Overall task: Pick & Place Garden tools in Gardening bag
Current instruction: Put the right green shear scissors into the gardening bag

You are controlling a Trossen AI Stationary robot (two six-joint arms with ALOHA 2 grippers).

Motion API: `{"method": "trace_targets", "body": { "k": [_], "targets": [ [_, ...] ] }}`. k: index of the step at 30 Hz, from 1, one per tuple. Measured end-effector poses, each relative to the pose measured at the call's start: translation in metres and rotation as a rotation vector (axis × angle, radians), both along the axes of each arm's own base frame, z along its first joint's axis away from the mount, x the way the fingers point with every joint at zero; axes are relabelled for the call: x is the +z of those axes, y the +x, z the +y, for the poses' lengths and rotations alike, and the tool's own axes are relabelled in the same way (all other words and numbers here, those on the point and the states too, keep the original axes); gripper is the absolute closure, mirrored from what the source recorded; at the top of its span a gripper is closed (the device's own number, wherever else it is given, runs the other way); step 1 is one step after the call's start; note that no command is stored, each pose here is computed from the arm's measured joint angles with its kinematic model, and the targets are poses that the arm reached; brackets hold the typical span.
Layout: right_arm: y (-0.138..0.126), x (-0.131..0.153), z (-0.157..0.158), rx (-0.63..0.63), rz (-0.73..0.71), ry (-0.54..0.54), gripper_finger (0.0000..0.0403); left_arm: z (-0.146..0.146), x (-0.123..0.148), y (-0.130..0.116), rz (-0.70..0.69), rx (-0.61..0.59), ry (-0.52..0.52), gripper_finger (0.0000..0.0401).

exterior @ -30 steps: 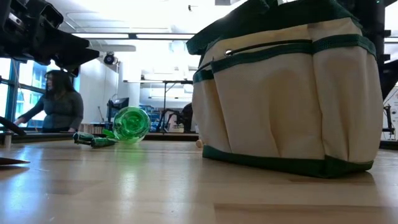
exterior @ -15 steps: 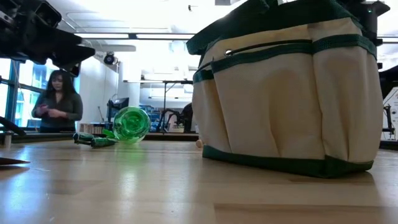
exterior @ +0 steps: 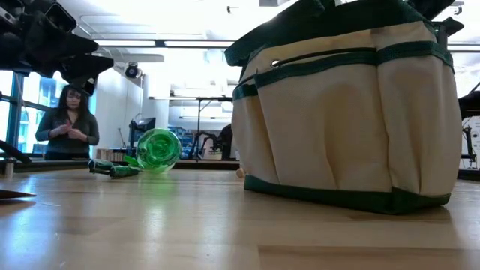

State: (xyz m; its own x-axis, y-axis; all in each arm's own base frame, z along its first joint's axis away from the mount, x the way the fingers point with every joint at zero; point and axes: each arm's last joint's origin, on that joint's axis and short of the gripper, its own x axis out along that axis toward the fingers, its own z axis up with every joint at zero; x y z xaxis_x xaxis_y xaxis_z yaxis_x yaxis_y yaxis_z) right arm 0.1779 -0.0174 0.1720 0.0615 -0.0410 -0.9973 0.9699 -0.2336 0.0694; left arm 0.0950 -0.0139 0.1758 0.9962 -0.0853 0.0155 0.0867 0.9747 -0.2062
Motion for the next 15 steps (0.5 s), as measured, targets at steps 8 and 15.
{"method": "trace_targets", "body": {
  "k": [8, 15],
  "targets": [
    [0.0, -0.002, 0.0, 0.01, 0.022, 0.005, 0.025, 0.0, 0.001, 0.0, -0.004, -0.001, -0.047, 0.0221],
    [0.005, -0.014, -0.001, 0.044, 0.097, -0.006, 0.025, -0.001, 0.001, 0.0, 0.002, -0.033, -0.089, 0.0221]
  ]
}}
